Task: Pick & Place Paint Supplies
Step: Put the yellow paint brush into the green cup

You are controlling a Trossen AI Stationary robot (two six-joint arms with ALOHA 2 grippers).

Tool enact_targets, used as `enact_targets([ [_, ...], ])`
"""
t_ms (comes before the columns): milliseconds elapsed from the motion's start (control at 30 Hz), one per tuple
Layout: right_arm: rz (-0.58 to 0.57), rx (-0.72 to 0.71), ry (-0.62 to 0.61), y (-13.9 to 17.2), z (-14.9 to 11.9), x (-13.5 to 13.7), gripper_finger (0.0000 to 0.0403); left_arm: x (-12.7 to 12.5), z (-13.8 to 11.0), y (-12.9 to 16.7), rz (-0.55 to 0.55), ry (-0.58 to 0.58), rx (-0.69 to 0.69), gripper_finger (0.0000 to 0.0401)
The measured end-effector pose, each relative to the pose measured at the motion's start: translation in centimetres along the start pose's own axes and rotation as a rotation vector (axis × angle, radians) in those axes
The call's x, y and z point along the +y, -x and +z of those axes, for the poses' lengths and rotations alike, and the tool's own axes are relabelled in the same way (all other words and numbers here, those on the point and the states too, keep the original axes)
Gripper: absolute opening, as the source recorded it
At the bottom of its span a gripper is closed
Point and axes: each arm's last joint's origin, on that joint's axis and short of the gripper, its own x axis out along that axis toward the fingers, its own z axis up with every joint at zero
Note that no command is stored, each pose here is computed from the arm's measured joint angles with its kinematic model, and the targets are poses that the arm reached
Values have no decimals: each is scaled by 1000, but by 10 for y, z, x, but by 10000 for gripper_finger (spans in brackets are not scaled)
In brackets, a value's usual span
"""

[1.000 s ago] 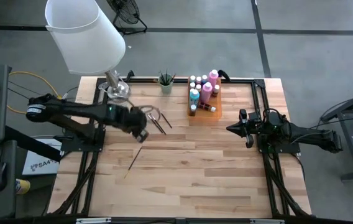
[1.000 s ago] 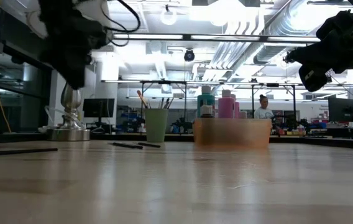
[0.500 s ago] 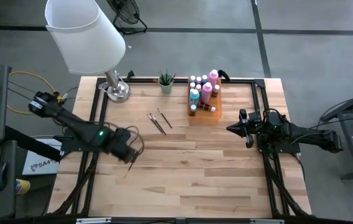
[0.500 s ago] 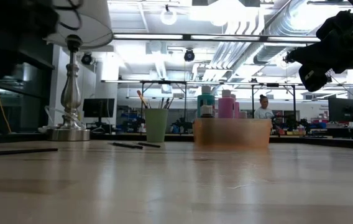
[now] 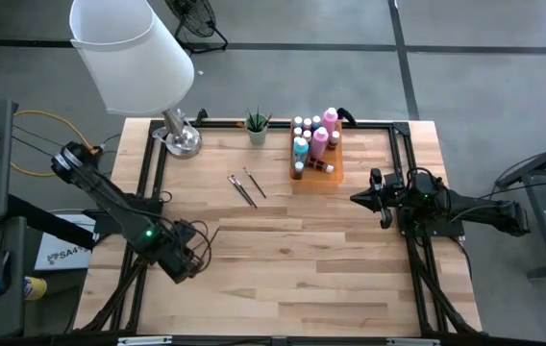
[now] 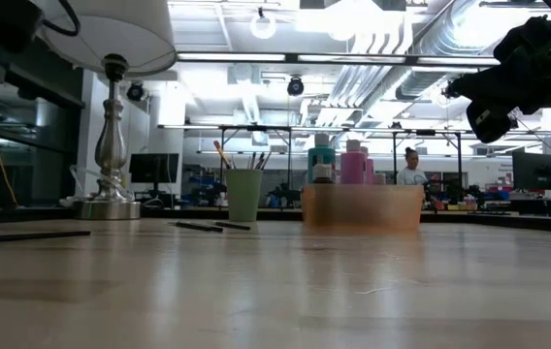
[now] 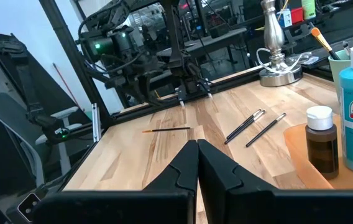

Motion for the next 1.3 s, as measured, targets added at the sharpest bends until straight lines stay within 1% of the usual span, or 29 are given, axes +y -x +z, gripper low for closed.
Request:
enact_targets([
  [167,0,0,0,0,0,0,2,-14,-4,-17,9,-35,21,120],
  [233,0,0,0,0,0,0,2,-17,-6,-24,31,-48,44,120],
  [367,0,0,0,0,0,0,2,-23,-9,-37,69,-52,86,120],
  [500,0,0,0,0,0,0,2,-27,-11,-46,92,-54,89,120],
  [667,0,0,0,0,0,0,2,-32,-16,-53,53,-66,90,120],
  [833,0,0,0,0,0,0,2,-28,-24,-68,-1,-46,111,120],
  [933,0,0,0,0,0,0,2,-22,-24,-76,3,-32,118,120],
  [1067,0,0,0,0,0,0,2,-20,-23,-79,7,-30,116,119],
  [1300,0,0,0,0,0,0,2,-24,-24,-86,5,-30,114,119],
])
